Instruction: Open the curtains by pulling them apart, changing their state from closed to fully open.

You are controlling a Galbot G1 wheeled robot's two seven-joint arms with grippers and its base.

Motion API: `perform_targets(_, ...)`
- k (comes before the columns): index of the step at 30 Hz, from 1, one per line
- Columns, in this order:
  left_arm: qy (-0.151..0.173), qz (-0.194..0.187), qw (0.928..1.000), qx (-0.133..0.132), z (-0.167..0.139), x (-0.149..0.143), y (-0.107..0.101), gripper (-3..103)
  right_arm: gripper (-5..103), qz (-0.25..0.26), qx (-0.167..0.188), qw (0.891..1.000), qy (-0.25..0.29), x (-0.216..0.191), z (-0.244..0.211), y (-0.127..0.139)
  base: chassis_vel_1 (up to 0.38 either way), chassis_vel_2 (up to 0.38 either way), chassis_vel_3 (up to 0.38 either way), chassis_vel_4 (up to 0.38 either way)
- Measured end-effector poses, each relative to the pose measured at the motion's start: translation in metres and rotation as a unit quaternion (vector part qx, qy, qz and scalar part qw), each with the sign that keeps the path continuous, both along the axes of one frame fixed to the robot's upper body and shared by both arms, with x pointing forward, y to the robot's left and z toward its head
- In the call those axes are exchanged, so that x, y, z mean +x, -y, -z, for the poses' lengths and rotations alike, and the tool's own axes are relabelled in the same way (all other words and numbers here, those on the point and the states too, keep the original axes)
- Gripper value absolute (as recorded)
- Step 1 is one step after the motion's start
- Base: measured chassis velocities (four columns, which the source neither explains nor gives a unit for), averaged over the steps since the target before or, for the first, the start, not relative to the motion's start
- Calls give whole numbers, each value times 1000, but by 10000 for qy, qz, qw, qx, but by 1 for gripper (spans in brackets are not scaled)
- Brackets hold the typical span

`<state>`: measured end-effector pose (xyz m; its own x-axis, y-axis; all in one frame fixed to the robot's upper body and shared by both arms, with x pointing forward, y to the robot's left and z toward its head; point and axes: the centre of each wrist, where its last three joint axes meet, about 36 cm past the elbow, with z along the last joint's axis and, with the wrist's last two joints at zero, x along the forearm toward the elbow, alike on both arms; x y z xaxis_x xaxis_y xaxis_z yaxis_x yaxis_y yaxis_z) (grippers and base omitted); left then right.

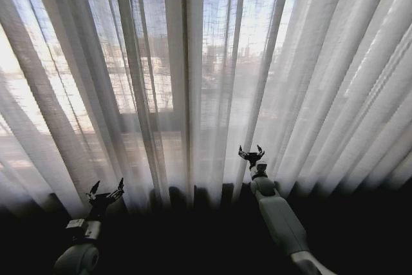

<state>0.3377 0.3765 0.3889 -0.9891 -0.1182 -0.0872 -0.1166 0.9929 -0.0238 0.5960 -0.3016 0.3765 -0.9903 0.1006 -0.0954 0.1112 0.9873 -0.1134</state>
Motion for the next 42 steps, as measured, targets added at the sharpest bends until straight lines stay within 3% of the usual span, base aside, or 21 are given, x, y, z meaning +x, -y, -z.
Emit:
perform_targets(6, 0, 0, 10000, 0, 0, 0, 0, 100, 102, -234, 80, 9996, -96, 16, 14, -23, 0, 0, 0, 0)
perform_targets(10, 0, 0, 10000, 0, 0, 0, 0, 100, 96, -447, 98, 9989, -66, 19, 17, -37, 0, 0, 0, 0)
perform_targets(11, 0, 0, 10000, 0, 0, 0, 0, 100, 85, -554, 70, 9984, -50, 19, 18, -41, 0, 0, 0, 0)
perform_targets(13, 0, 0, 10000, 0, 0, 0, 0, 100, 85, -617, 49, 9981, -36, 18, 17, -42, 0, 0, 0, 0)
perform_targets(17, 0, 0, 10000, 0, 0, 0, 0, 100, 63, -842, -38, 9964, 1, 13, 16, -40, 0, 0, 0, 0)
perform_targets(25, 0, 0, 10000, 0, 0, 0, 0, 100, 41, -1088, -61, 9940, 77, 7, 14, -40, 0, 0, 0, 0)
perform_targets(26, 0, 0, 10000, 0, 0, 0, 0, 100, 30, -1183, -91, 9928, 158, 6, 15, -40, 0, 0, 0, 0)
perform_targets(33, 0, 0, 10000, 0, 0, 0, 0, 100, 14, -1318, -21, 9909, 268, 5, 12, -43, 0, 0, 0, 0)
perform_targets(35, 0, 0, 10000, 0, 0, 0, 0, 100, 3, -1405, -36, 9898, 250, 5, 11, -42, 0, 0, 0, 0)
perform_targets(42, 0, 0, 10000, 0, 0, 0, 0, 100, 0, -1548, -44, 9878, 190, 5, 11, -37, 0, 0, 0, 0)
